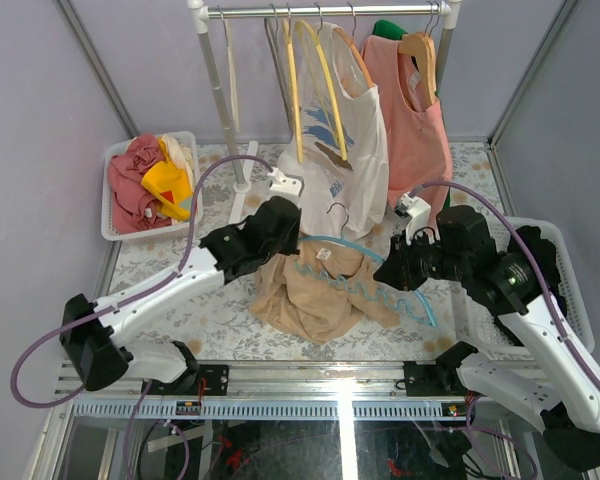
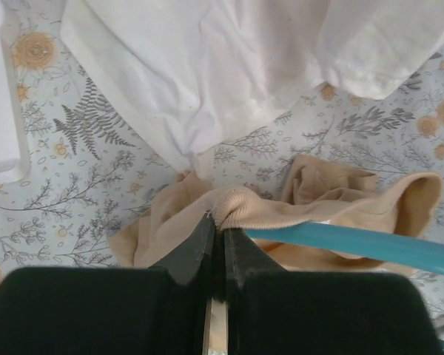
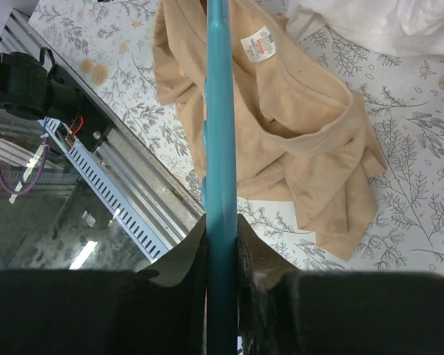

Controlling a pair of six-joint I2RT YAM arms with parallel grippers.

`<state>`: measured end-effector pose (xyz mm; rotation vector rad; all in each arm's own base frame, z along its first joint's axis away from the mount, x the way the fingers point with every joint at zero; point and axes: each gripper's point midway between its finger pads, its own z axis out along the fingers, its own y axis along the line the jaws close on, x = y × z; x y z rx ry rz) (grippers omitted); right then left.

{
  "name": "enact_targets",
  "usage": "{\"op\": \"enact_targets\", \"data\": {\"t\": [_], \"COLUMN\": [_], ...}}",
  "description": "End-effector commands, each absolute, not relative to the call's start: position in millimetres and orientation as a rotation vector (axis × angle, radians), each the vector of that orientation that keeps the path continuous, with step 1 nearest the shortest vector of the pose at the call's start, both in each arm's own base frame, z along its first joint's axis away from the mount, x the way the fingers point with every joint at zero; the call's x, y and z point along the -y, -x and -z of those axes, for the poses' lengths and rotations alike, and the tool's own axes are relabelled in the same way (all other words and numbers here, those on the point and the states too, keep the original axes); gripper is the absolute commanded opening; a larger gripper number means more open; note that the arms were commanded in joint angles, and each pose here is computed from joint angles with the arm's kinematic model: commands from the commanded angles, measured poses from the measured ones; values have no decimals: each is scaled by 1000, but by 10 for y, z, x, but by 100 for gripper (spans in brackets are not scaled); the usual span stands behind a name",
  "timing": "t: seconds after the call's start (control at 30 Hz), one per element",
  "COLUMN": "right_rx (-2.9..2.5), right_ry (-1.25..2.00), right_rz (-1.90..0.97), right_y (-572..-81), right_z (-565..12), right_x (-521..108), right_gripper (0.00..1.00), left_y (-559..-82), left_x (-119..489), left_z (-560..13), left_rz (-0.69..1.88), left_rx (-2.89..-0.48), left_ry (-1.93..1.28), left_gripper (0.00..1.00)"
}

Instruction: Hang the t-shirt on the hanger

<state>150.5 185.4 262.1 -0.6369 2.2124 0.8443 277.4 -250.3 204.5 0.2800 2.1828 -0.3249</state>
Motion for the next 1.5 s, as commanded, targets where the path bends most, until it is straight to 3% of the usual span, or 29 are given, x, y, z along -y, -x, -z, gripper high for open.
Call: {"op": "enact_targets", "data": {"t": [0.0, 0.3, 0.63, 1.07, 1.47], "right_rx": [-2166, -2098, -1999, -1947, -1871], "right_ry": [620, 624, 633, 610, 613], "right_rz": [-839, -708, -756, -789, -832], "right_y": [-1730, -1930, -1776, -1823, -1838], "right_z": [-2847, -3207, -3460, -3158, -2869], "right_x": [-1969, -1878, -1842, -1905, -1972], "right_gripper": [0, 0, 0, 0, 0], "left_y": [-2889, -2817, -2566, -2476, -2331], "left_x": [2756, 2728, 2369, 2178, 2136], "left_z": [-2322, -2364, -2142, -2068, -2014], "left_rz": [385, 376, 264, 208, 334], "left_rx": [-2200, -2277, -2374, -2364, -2264], "left_ry": [-266, -221, -187, -227, -311], "left_gripper": [0, 0, 0, 0, 0]}}
